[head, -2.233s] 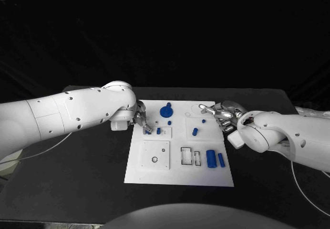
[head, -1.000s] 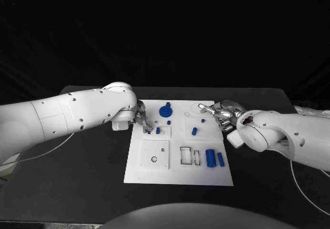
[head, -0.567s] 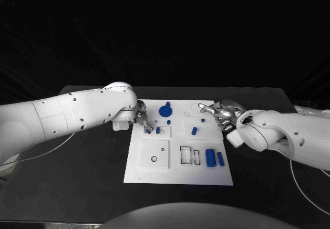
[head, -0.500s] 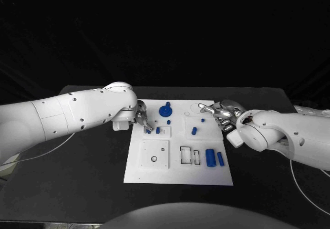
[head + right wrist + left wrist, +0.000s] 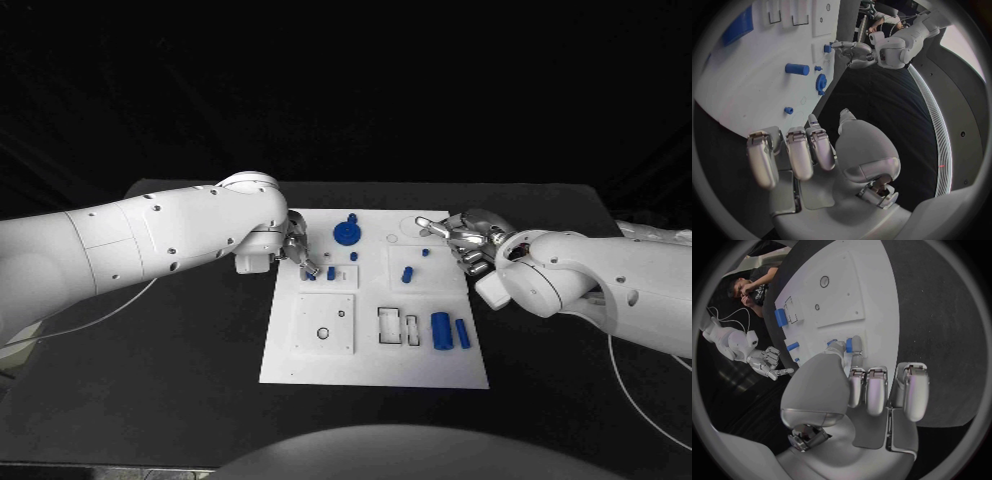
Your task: Assemble the parts on the task board
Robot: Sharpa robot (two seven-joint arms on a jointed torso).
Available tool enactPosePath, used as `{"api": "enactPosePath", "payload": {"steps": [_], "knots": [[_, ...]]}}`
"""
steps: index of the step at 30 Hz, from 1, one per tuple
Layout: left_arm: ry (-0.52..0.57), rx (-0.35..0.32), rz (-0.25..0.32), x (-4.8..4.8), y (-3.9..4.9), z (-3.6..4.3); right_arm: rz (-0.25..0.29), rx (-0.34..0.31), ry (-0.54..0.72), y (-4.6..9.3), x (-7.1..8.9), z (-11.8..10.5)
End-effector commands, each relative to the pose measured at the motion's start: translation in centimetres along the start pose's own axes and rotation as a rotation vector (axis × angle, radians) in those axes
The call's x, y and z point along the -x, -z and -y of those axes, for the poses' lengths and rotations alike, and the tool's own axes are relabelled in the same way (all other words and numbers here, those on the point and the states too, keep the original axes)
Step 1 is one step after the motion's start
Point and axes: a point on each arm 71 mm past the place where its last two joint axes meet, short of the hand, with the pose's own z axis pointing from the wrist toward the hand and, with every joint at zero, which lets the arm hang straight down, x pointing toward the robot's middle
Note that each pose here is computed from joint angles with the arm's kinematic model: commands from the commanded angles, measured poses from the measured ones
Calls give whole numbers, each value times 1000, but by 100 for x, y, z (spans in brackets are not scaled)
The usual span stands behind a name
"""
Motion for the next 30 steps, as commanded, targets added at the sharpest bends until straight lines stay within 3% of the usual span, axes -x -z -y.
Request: {"api": "enactPosePath", "payload": {"steps": [1,30], "knots": [[-12,4,-24,-19,-2,-1,-8,6,4,0,-11,-5],[6,6,-51,-15,-22,-2,-8,7,3,1,-16,-8]]}}
